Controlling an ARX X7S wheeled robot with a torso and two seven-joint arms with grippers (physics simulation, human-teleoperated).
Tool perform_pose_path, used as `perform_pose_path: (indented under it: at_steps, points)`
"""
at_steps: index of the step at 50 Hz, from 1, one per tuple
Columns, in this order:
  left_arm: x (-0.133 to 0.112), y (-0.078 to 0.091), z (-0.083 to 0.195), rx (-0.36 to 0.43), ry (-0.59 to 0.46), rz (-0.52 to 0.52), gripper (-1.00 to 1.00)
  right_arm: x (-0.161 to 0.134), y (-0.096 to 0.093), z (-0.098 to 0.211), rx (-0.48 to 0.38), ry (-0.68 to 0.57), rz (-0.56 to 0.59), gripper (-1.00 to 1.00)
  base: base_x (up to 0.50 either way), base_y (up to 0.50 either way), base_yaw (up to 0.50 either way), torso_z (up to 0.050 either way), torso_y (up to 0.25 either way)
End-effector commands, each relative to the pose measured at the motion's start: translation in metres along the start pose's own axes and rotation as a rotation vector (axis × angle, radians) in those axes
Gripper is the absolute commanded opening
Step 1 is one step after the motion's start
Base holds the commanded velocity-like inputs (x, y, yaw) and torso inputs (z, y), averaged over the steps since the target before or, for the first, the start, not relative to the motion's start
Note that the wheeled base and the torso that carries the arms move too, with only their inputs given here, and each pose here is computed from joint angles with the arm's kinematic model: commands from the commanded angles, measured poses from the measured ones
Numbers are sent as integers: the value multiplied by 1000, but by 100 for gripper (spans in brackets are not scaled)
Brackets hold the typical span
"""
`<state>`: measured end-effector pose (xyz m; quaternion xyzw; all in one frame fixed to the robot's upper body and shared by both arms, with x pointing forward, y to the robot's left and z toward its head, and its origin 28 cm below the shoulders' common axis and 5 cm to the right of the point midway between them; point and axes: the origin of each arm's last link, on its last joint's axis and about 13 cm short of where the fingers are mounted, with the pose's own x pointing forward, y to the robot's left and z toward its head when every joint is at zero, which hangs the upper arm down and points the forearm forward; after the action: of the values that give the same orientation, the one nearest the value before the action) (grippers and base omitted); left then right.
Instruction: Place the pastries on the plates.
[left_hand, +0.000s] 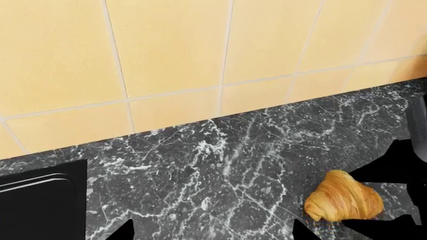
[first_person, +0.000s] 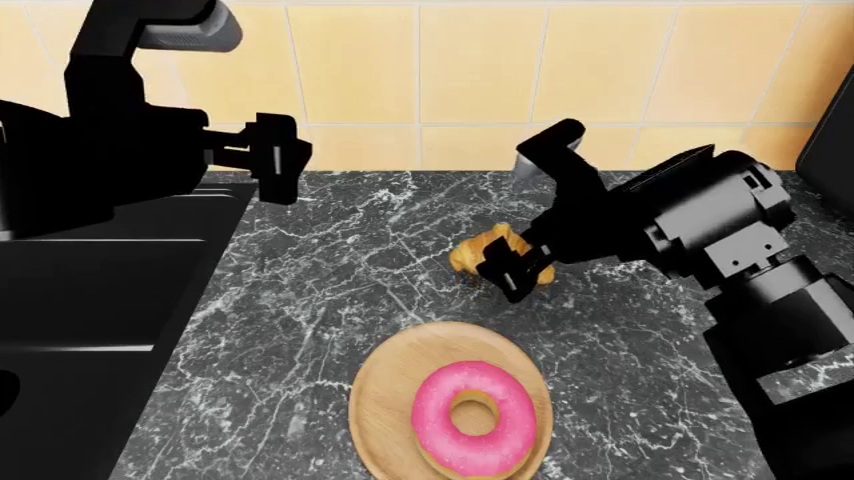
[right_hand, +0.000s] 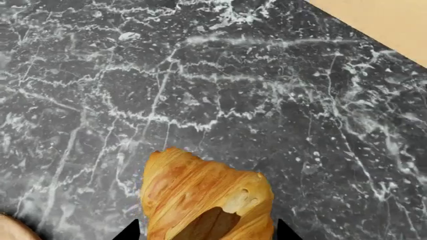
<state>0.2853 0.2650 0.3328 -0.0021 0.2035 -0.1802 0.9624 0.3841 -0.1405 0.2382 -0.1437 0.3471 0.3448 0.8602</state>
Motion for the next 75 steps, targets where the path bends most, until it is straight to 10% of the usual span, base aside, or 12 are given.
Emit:
perform_pose_path:
  at_steps: [1, 24, 75]
  points:
    - [0, 0, 0, 0, -4, -1, 100, -22, 2, 12, -14, -84, -37, -100, 0, 0, 0, 0, 0]
    - [4, -1, -2, -8, -8, 0, 100, -76, 14, 34, -10, -208, -107, -100, 0, 0, 0, 0, 0]
    - [1, 3, -5, -26, -12, -3, 100, -85, 16, 38, -48, -206, -193, -100, -413, -65, 0, 0, 0]
